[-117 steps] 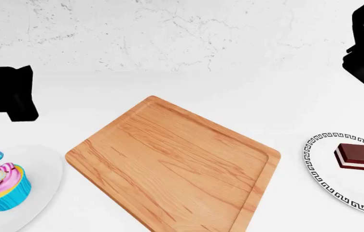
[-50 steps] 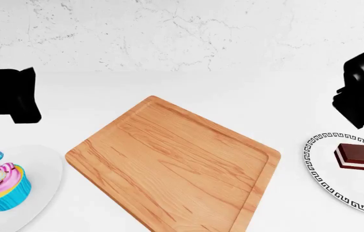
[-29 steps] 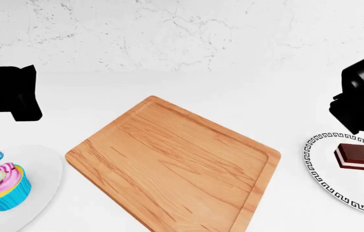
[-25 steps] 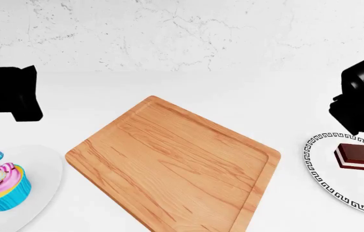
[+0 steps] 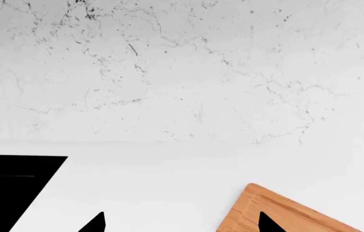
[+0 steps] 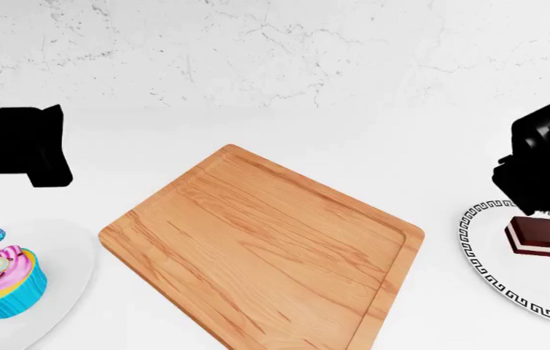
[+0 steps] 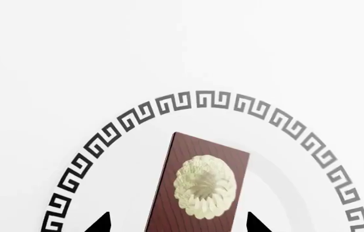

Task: Move the dessert items from the plate to the tray.

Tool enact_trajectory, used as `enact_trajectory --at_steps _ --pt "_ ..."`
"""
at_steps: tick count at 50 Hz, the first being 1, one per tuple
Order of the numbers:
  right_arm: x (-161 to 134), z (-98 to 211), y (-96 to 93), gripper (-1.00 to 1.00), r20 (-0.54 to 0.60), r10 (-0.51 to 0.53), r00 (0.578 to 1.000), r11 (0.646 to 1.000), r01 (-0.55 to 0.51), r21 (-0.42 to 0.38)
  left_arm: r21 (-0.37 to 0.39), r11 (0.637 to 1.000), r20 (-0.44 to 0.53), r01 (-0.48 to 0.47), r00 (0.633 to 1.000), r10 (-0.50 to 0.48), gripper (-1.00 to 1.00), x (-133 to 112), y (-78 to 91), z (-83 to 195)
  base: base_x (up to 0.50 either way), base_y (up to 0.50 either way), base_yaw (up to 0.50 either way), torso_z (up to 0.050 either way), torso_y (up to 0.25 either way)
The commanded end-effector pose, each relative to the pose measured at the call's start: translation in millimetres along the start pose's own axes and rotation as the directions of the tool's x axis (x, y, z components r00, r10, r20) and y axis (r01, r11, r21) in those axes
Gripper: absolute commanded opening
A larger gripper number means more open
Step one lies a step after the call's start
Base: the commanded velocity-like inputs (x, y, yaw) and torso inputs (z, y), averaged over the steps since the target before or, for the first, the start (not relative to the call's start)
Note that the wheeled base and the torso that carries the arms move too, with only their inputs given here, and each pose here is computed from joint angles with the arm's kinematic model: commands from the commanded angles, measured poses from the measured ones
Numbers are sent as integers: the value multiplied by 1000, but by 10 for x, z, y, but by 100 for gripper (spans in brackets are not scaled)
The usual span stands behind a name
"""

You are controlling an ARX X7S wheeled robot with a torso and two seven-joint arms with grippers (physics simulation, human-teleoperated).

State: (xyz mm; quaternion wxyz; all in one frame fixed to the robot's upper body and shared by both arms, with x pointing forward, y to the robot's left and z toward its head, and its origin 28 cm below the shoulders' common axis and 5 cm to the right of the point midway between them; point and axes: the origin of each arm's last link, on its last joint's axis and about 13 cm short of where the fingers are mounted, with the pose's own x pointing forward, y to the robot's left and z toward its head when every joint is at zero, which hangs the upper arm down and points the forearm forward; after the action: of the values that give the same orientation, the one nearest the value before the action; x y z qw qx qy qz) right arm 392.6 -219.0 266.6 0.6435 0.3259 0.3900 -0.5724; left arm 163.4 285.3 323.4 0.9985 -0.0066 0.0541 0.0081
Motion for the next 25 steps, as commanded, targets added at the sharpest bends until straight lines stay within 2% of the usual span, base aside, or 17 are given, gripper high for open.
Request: enact_trajectory --at_steps 1,11,12,25 --pt "48 -16 -9 100 -5 3 1000 1000 -3 -1 -4 1000 -5 -3 1000 3 100 -2 5 -21 0 0 0 0 0" --pt "69 -12 -22 100 -15 25 1000 1000 -25 8 -4 1000 -3 -5 1000 5 100 -13 9 -13 0 0 0 0 0" --pt "70 -11 -23 -100 -17 35 999 999 -35 12 -4 1000 -2 -5 1000 5 100 -13 9 -11 0 0 0 0 0" --pt "18 33 -65 -100 -14 63 998 997 -63 40 -3 1000 1 -4 1000 4 100 -16 -3 11 0 0 0 0 0"
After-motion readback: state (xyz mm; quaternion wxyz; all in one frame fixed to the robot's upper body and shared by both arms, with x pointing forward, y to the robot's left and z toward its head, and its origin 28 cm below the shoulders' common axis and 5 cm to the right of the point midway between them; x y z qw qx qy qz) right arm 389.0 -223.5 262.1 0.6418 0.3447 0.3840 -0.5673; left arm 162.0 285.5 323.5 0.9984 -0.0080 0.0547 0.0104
